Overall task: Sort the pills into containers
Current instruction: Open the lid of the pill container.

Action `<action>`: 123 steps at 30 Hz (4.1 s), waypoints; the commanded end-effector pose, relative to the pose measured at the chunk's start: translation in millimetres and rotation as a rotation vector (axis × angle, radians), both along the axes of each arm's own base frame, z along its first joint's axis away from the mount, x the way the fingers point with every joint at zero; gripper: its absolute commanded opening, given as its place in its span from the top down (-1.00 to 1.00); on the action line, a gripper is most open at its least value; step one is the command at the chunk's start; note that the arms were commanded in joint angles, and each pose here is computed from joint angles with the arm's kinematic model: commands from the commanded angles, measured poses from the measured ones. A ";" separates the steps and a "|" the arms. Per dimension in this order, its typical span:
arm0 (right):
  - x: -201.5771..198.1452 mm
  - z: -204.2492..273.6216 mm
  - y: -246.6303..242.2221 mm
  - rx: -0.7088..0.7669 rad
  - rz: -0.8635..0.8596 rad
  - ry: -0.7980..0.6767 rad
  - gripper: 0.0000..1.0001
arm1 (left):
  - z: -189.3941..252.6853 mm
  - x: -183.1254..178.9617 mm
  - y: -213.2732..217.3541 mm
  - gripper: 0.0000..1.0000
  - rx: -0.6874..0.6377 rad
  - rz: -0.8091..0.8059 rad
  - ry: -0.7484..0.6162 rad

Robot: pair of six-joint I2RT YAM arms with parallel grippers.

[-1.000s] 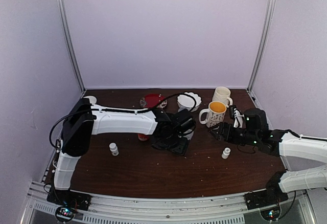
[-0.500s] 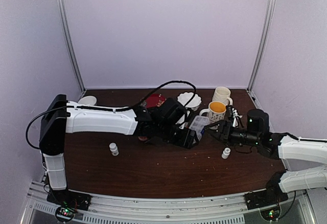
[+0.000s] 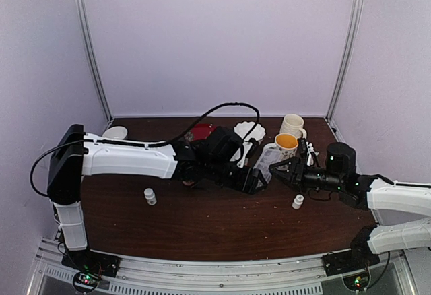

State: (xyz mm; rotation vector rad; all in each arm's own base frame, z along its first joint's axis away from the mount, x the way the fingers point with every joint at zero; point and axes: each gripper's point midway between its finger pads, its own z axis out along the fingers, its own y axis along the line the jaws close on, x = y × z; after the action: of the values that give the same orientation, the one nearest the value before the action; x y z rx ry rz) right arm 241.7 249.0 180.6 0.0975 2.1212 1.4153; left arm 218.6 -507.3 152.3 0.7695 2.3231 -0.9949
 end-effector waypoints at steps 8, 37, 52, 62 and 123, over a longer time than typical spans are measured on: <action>-0.3 21.8 8.3 0.055 0.025 -0.016 0.10 | 21.1 -1.8 -3.1 -0.19 -0.047 -0.036 -0.064; 0.9 -6.2 10.1 0.036 0.009 0.072 0.55 | 38.2 18.7 32.0 -0.08 0.422 0.249 -0.577; 1.2 -10.0 8.0 0.075 -0.010 0.063 -0.08 | 34.1 20.2 39.1 -0.09 0.513 0.301 -0.624; -6.9 35.7 11.6 0.148 0.057 -0.134 -0.37 | 30.8 -12.9 -8.8 -0.10 0.104 0.024 -0.268; -9.9 13.7 1.1 0.120 0.003 -0.001 -0.43 | 51.2 3.6 17.1 -0.08 0.517 0.208 -0.723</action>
State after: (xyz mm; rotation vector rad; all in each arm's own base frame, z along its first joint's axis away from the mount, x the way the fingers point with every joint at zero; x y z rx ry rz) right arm 232.5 255.5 195.2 0.1458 2.0575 1.5749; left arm 218.7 -484.1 202.2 0.9089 1.8080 0.2574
